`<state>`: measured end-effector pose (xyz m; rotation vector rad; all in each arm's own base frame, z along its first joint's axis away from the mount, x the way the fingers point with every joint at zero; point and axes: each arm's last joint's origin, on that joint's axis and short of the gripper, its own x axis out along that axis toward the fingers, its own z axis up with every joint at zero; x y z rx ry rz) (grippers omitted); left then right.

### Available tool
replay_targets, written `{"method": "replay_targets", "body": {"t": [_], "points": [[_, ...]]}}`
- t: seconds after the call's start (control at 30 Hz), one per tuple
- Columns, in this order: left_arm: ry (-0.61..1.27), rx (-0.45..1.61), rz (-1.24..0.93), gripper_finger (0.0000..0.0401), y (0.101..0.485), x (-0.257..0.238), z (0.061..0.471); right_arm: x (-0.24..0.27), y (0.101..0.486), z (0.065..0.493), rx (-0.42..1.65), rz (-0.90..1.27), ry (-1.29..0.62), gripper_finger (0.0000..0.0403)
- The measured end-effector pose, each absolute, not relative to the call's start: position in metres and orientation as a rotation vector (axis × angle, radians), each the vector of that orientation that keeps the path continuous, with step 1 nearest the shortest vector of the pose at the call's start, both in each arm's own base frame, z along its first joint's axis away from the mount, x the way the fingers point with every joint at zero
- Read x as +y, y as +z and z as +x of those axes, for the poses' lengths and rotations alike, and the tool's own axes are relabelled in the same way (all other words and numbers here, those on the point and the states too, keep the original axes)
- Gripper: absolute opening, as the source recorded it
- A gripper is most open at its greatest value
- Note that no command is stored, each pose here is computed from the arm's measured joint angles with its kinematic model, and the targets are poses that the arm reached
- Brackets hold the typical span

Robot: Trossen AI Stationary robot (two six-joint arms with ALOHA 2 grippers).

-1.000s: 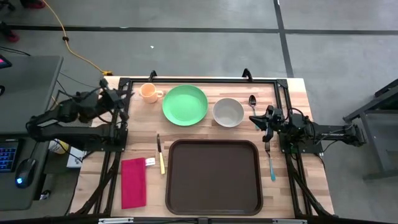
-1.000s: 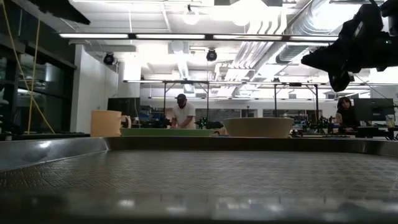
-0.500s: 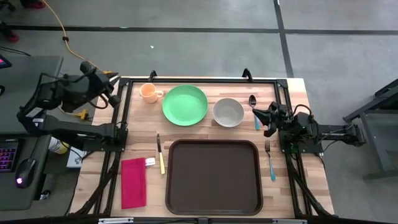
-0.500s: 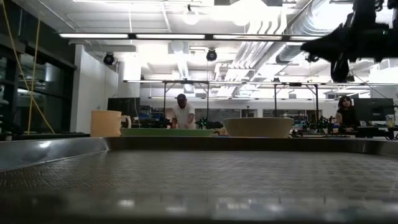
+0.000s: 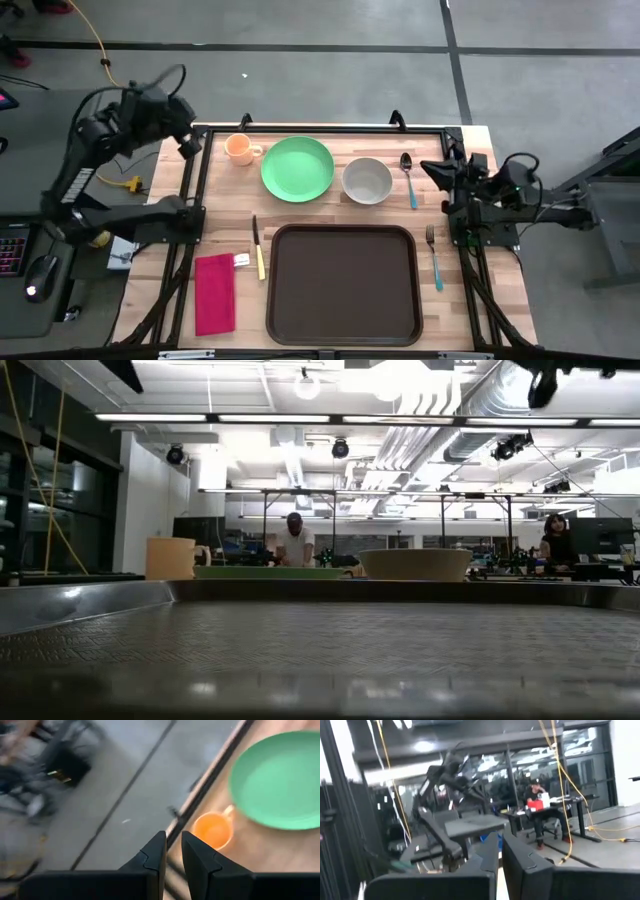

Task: Set up tray
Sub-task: Put the orange mug on the black serving tray

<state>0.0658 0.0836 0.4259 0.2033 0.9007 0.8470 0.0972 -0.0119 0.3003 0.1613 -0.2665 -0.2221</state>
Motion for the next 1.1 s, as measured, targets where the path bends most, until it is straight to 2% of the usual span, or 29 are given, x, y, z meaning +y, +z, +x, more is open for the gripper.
{"method": "replay_targets", "body": {"t": [0.1, 0.2, 0.37, 0.47, 0.57, 0.77, 0.87, 1.0, 1.1], "points": [[0.709, 0.886, 0.139, 0.0092, 0.410, 0.118, 0.065, -0.012, 0.320, 0.107, -0.195, 0.117, -0.198, 0.0000], [0.640, 1.032, 0.149, 0.0092, 0.401, 0.123, 0.048, -0.011, 0.338, 0.119, -0.156, 0.085, -0.157, 0.0000], [0.488, 0.873, -0.001, 0.0092, 0.399, 0.125, 0.047, -0.011, 0.355, 0.139, -0.115, 0.056, -0.115, 0.0000], [0.523, 0.855, -0.100, 0.0092, 0.396, 0.131, 0.046, -0.012, 0.356, 0.150, -0.080, 0.024, -0.115, 0.0000], [0.564, 0.943, -0.156, 0.0092, 0.391, 0.136, 0.048, -0.012, 0.354, 0.160, -0.051, 0.001, -0.116, 0.0000], [0.511, 0.987, -0.325, 0.0092, 0.379, 0.148, 0.063, -0.013, 0.346, 0.174, 0.006, -0.001, -0.117, 0.0000], [0.485, 1.104, -0.332, 0.0092, 0.369, 0.153, 0.067, -0.014, 0.345, 0.177, 0.014, -0.001, -0.117, 0.0000], [0.240, 0.985, -0.329, 0.0092, 0.345, 0.159, 0.092, -0.014, 0.344, 0.177, 0.017, -0.001, -0.117, 0.0000], [0.300, 1.079, -0.308, 0.0092, 0.321, 0.170, 0.108, -0.014, 0.345, 0.176, 0.008, -0.001, -0.117, 0.0000]]}}
